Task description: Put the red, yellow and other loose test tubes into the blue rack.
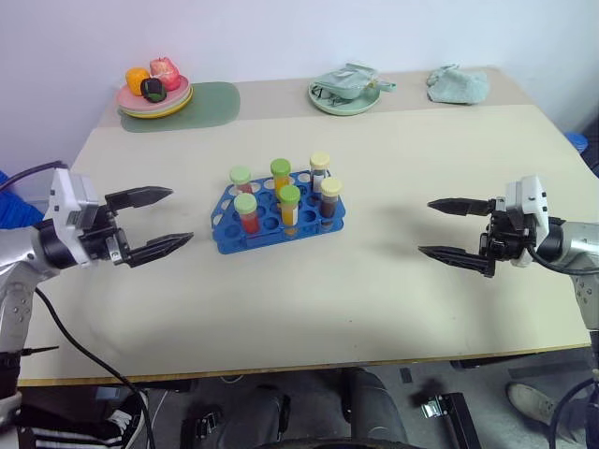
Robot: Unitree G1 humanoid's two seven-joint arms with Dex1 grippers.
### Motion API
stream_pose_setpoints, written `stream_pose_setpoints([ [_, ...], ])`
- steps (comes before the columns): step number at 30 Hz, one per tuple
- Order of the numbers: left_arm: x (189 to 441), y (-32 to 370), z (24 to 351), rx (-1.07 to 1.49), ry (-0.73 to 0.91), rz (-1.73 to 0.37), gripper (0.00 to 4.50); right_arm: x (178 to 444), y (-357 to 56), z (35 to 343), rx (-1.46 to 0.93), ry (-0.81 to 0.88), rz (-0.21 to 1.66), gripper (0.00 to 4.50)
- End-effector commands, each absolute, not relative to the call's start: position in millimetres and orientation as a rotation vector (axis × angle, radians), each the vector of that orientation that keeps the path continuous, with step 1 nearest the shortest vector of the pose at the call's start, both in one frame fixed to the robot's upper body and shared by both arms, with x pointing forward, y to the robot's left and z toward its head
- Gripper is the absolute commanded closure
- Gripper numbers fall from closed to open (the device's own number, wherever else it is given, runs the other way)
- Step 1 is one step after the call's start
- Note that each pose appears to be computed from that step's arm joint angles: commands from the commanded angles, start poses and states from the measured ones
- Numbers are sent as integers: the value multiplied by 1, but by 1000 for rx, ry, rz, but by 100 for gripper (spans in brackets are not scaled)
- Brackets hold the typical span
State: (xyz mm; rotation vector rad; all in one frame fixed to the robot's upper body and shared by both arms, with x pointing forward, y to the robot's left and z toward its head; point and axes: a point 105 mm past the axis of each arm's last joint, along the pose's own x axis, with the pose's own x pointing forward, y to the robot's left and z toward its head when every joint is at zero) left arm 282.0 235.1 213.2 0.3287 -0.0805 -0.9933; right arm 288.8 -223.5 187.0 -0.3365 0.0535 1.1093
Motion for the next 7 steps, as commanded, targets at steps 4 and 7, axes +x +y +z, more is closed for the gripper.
stream_pose_setpoints([
  [4, 292, 234, 210, 337, -113, -988, 6, 285, -220, 209, -391, -30, 1076, 0],
  [7, 292, 231, 207, 331, -115, -1002, 6, 286, -221, 210, -406, -31, 1064, 0],
])
